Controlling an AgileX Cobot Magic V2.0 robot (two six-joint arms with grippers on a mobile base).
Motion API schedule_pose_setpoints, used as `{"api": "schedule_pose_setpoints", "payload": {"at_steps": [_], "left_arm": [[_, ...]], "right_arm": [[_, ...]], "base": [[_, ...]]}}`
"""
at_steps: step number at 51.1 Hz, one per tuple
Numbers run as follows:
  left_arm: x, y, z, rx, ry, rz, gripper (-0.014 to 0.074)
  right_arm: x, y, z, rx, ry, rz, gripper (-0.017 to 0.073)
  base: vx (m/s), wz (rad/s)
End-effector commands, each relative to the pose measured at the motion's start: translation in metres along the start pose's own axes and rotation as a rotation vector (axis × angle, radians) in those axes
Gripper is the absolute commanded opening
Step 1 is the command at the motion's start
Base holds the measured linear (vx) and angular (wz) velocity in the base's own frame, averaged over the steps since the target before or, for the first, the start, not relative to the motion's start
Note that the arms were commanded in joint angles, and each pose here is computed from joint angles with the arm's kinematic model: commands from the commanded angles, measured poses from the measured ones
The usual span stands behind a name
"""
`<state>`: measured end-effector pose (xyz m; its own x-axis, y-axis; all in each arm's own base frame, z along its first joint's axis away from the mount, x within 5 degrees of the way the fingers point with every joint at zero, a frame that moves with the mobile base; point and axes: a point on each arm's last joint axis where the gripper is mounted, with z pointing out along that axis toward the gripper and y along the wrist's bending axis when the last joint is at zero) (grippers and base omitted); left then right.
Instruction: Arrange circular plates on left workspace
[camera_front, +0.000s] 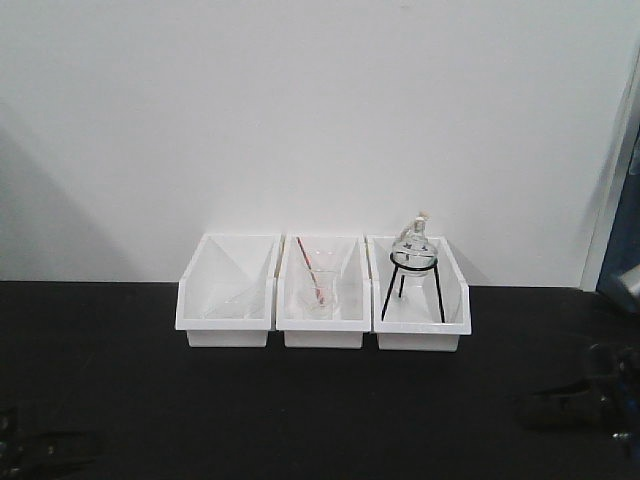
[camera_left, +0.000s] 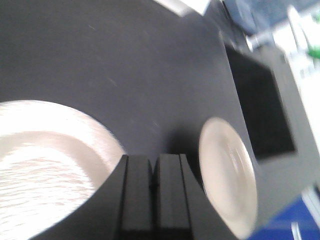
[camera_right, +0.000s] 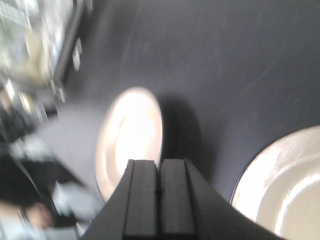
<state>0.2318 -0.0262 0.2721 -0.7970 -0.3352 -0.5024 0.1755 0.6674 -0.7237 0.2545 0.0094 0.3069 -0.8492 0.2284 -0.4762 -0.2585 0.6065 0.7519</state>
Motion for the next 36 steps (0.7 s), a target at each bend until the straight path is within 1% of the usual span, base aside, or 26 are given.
{"api": "schedule_pose_setpoints", "payload": {"at_steps": [1,6,11,12,15,17,19,26,33,36], "left_arm": [[-0.003,0.01,-0.016,0.022,-0.072,-0.082,0.0],[0.011,0.036,-0.027,-0.013,-0.096,-0.18,0.0],[0.023,0.054,-0.033,-0.046,-0.134,-0.28,0.0],[0.026,0.058,-0.033,-0.058,-0.134,-0.295,0.0],[0.031,0.065,-0.036,-0.095,-0.138,-0.313,0.0],[0.033,0.067,-0.036,-0.115,-0.128,-0.307,0.0],[0.035,0.068,-0.036,-0.136,-0.1,-0.287,0.0],[0.041,0.071,-0.036,-0.177,-0.036,-0.244,0.0],[0.042,0.072,-0.036,-0.192,-0.023,-0.231,0.0001],[0.043,0.073,-0.036,-0.2,-0.01,-0.198,0.0004]], "right_arm": [[-0.01,0.004,-0.019,-0.107,-0.144,0.045,-0.0002],[-0.007,-0.008,-0.026,-0.133,-0.217,0.102,-0.0002],[-0.002,-0.013,-0.025,-0.133,-0.222,0.118,-0.0002],[-0.002,-0.013,-0.024,-0.133,-0.219,0.117,-0.0002],[-0.001,-0.013,-0.024,-0.131,-0.215,0.116,-0.0002],[-0.002,-0.013,-0.024,-0.134,-0.219,0.116,-0.0002],[-0.002,-0.012,-0.024,-0.136,-0.225,0.116,-0.0002],[-0.004,-0.012,-0.024,-0.14,-0.241,0.103,-0.0002],[-0.005,-0.011,-0.025,-0.15,-0.254,0.108,-0.0002],[-0.005,-0.011,-0.025,-0.153,-0.259,0.105,-0.0002]], "base": [[0.0,0.0],[0.0,0.0],[0.0,0.0],[0.0,0.0],[0.0,0.0],[0.0,0.0],[0.0,0.0],[0.0,0.0],[0.0,0.0],[0.0,0.0]]}}
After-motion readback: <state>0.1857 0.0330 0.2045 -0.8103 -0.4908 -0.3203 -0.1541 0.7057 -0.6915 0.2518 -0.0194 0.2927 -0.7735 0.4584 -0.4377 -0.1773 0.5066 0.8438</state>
